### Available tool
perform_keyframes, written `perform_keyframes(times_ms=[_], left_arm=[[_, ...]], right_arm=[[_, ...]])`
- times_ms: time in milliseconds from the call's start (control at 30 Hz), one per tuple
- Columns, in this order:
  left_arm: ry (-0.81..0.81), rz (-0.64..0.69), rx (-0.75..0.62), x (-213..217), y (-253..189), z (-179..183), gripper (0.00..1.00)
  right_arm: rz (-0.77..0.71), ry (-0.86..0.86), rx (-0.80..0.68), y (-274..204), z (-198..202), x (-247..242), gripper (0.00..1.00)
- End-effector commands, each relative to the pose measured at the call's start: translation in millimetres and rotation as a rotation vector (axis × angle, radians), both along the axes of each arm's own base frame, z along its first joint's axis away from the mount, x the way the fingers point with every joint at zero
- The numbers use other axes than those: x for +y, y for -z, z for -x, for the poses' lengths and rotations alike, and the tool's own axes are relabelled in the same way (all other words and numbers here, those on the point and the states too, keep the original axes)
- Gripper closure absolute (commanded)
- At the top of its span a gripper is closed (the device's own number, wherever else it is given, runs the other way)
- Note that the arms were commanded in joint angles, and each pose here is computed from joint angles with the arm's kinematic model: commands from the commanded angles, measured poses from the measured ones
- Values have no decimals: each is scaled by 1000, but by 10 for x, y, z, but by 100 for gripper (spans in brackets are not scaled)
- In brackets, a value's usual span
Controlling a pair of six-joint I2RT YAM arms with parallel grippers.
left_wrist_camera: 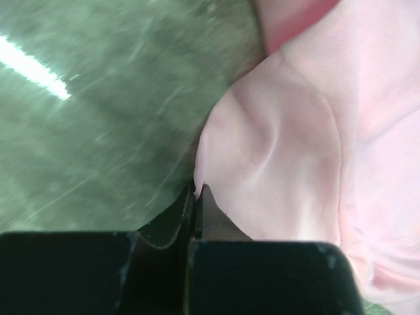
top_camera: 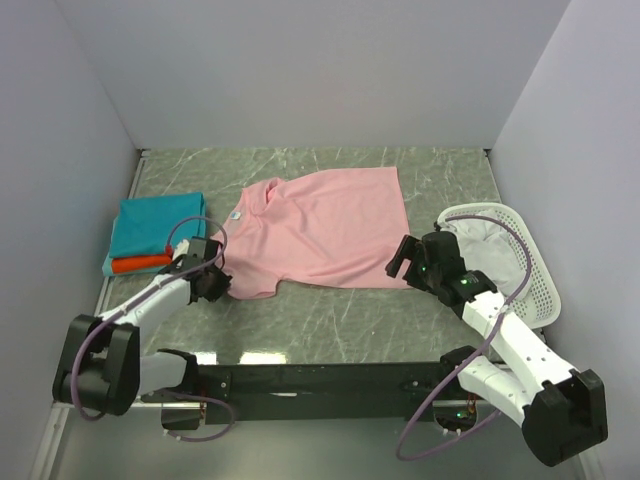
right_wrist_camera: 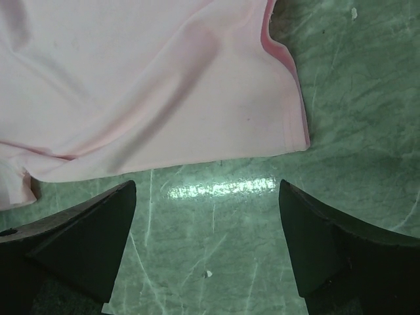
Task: Fold and stack the t-shirts
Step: Flatten the tshirt out
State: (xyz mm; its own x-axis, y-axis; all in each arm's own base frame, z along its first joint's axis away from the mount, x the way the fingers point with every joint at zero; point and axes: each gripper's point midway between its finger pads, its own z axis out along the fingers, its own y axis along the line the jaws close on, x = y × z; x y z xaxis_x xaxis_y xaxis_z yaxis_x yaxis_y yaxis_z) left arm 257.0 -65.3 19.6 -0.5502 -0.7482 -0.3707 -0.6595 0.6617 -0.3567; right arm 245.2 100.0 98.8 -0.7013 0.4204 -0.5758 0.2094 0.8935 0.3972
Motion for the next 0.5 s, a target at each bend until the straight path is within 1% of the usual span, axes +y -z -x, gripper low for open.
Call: perform_keyframes(times_ms=[0,133,200,267,300,400,467], left_arm=[[-16,-48,41,121,5,232,99],[-62,-36,-22,172,-131,290,99],[-87,-47,-34,225,-145,339,99],[-108,-48,-60,263,-207,380,99],[-116,-50,-65,278,-214,402,99],[-148,-64,-86,353,-259,471,99],[-156,-50,-113,350,-293,478,99]], right_arm=[[42,23,15,57,30,-87,5],[56,39,72,229,98,-116,5],[65,68,90,308,122,-154,7],[78,86,109,364,132,-188,13],[80,88,111,369,137,-187,14],[98,122,125,416,149,-243,17],[104,129,142,462,172,-252,18]])
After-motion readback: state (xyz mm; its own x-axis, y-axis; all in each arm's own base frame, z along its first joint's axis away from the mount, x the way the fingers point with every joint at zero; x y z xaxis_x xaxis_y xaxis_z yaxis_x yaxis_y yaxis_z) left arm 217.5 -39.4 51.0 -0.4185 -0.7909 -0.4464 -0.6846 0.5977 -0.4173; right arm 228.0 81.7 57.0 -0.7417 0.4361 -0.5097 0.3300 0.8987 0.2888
